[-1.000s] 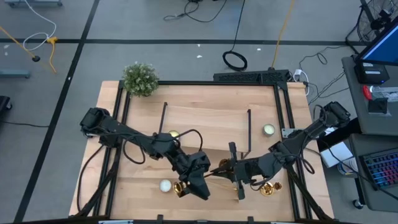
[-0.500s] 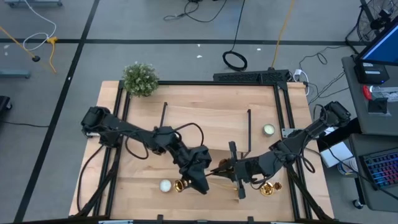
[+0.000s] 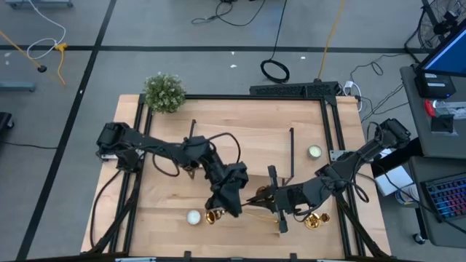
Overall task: Pick & Place candle stick holders
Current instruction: Put the left gold candle holder on the shelf
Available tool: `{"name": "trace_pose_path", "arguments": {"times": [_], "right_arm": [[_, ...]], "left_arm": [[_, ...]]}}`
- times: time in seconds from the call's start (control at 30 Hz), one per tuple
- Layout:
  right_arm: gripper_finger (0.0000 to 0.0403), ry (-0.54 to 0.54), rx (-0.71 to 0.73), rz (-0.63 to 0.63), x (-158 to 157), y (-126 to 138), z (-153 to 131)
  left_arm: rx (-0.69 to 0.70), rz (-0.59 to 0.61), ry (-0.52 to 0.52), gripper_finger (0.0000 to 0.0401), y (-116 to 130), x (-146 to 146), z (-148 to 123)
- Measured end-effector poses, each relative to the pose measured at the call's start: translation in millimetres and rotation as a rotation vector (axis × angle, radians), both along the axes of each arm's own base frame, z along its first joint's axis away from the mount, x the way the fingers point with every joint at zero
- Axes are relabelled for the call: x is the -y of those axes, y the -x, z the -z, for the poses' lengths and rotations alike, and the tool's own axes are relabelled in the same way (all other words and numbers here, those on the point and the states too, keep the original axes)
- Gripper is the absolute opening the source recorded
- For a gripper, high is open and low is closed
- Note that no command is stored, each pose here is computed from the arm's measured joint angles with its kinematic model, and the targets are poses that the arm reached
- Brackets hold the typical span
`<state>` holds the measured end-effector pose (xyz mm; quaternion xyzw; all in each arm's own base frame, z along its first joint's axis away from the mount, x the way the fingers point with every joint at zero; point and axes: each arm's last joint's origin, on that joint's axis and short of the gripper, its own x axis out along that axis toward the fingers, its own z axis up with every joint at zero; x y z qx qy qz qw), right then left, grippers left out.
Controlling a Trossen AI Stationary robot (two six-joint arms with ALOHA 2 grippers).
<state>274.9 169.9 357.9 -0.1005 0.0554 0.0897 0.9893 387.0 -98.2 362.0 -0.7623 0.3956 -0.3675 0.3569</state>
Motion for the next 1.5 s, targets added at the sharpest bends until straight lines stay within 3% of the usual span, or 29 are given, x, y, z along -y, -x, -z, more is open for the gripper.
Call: {"name": "trace_pose_path", "arguments": {"times": [0.17, 0.3, 0.47, 0.63, 0.8, 0.97, 1.13, 1.3, 1.5], "right_arm": [[0.0011, -0.004, 0.002, 0.006, 0, 0, 0], [0.0012, -0.001, -0.002, -0.004, 0, 1, 0], [0.0012, -0.001, 0.005, -0.005, 2, 4, -3], [0.0012, -0.003, 0.01, -0.005, 3, 5, -5], [0.0012, -0.028, 0.021, -0.003, 5, 8, -9], [0.0013, -0.071, 0.036, 0.001, 9, 13, -17], [0.0013, -0.149, 0.063, 0.021, 19, 18, -27], [0.0013, -0.257, 0.08, 0.043, 34, 22, -37], [0.0013, -0.401, 0.088, 0.089, 49, 23, -44]], "left_arm": [[-0.008, 0.014, -0.019, 0.0088, -2, -16, 0], [-0.043, 0.018, -0.015, 0.0088, 12, -23, 2], [-0.176, 0.005, -0.022, 0.0088, 56, -29, 19], [-0.306, -0.062, -0.044, 0.0088, 118, -36, 30], [-0.268, -0.322, -0.13, 0.0088, 169, -49, 30], [-0.048, -0.746, -0.444, 0.0088, 196, -61, 26], [0.195, -1.097, -0.785, 0.0088, 199, -62, 19], [0.255, -1.294, -1.123, 0.0088, 190, -61, 24], [0.229, -1.44, -1.379, 0.0088, 176, -63, 31]]}}
